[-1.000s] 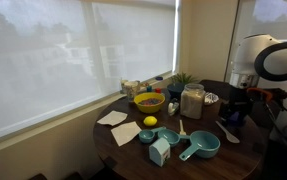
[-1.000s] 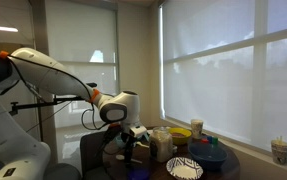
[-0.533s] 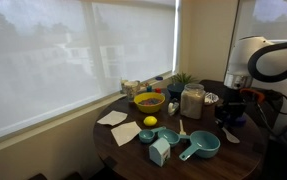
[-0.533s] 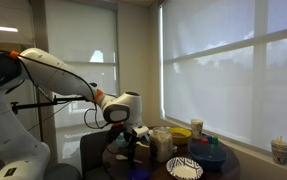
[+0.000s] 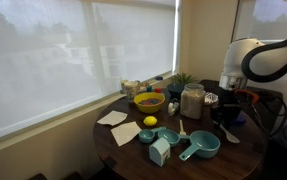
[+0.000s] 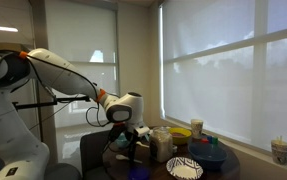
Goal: Use the white spoon to get some sugar from the sugar bowl and pour it on the white plate
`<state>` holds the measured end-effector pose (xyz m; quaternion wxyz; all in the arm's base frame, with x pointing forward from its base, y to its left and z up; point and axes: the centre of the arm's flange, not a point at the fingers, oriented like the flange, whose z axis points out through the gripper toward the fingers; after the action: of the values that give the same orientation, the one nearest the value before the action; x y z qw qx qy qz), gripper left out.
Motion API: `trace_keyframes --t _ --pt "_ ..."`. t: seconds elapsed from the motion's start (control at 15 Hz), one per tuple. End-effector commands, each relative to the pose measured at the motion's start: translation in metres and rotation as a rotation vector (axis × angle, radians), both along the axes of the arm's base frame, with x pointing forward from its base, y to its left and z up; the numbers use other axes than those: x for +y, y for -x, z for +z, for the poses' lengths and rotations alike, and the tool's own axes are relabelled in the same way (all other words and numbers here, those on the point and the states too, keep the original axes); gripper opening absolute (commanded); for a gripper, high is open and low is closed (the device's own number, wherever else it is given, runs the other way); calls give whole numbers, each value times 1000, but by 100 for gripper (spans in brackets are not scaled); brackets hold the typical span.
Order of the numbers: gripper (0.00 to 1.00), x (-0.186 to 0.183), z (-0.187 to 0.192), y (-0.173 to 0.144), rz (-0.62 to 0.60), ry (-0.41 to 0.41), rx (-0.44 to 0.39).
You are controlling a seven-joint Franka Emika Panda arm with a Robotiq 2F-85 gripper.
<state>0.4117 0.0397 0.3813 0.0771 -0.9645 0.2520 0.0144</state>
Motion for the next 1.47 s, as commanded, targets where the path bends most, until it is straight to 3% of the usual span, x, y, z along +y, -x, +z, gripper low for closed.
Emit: trace_keyframes --t 0.0,0.07,0.4,0.87,1.27,1.33,1.4 --pt "33 7 -4 -12 -4 -39 9" --pt "33 7 -4 -12 -7 -35 9" --pt "1 4 3 -13 -14 -17 -2" --pt "3 7 23 -12 -9 14 -26" --pt "3 10 86 -7 -1 154 -162" --pt "3 6 62 -13 19 94 -124" --pt "13 7 69 -12 17 101 -141"
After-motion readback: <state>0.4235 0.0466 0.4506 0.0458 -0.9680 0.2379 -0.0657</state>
